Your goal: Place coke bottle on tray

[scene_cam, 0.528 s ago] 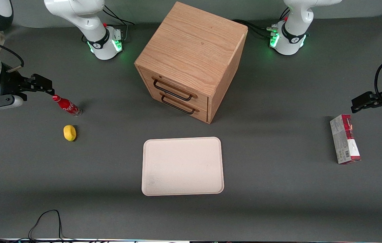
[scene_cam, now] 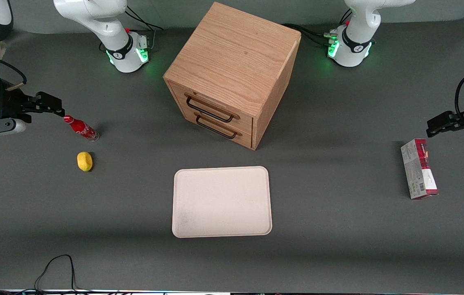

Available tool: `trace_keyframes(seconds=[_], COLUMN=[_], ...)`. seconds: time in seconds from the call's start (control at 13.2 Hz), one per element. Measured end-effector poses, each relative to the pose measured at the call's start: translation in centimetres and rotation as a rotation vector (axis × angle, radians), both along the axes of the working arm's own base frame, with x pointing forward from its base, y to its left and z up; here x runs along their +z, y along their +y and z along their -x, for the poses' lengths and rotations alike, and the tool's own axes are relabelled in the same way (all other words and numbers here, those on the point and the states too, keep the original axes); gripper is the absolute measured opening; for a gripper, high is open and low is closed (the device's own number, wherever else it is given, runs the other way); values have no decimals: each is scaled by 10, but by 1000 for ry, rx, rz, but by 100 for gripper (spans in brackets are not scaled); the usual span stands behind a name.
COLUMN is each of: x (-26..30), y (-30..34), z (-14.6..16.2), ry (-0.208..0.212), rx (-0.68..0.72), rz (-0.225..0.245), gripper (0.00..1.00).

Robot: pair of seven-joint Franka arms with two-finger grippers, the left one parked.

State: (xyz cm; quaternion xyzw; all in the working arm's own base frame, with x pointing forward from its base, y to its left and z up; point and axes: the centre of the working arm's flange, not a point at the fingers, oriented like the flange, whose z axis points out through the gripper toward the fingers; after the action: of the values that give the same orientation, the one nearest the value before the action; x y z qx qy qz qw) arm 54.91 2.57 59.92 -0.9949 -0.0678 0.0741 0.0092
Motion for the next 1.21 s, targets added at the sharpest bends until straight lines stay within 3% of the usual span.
trace_keyframes(seconds=[0.38, 1.21], x=[3, 6], y=[-34, -26], z=[5, 7], ry=[12, 10], rx=[-60, -44], rz=[-2, -1], gripper=[100, 100])
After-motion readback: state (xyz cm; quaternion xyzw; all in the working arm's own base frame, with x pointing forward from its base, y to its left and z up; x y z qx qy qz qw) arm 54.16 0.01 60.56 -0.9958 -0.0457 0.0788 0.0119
